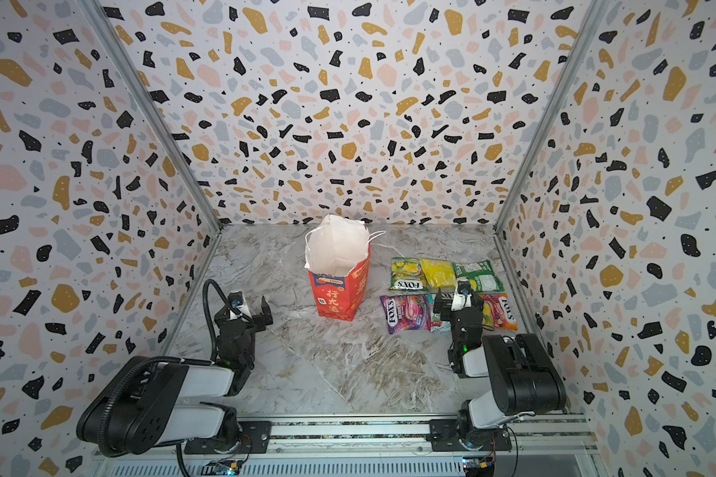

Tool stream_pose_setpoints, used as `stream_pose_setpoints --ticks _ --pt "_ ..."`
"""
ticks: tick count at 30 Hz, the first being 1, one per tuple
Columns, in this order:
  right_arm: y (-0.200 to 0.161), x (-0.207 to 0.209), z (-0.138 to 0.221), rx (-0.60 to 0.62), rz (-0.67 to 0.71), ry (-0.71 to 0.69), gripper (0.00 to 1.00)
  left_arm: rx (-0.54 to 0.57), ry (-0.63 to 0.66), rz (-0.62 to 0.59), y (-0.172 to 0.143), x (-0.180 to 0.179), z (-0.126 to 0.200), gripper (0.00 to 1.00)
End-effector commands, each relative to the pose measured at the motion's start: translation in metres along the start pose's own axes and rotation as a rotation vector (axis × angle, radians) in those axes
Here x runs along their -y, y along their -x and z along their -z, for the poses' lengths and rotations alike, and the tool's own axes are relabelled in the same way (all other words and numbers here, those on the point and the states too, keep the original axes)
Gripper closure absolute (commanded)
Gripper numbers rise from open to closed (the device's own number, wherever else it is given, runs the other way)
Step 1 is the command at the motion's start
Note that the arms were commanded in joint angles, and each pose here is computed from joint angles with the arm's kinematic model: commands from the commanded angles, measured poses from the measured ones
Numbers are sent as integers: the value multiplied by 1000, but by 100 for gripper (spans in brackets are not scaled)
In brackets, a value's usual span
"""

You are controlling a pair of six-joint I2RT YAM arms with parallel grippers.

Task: Take the snacks out of the paper bag
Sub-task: Reset both arms

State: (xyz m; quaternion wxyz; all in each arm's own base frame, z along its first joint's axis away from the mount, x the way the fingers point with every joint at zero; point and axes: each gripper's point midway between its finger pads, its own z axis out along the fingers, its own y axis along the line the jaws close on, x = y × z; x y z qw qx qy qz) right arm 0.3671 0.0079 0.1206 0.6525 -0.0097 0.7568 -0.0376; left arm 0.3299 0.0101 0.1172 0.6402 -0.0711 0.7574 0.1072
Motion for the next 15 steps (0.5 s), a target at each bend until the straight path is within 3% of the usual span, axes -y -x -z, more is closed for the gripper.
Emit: stream_pose_setpoints --ticks 1,15 --pt "2 -5 0 -1 4 26 1 61 0 28 19 0 -3 0" --pt "3 -6 -1 -2 8 24 1 59 -2 26 19 1 -3 0"
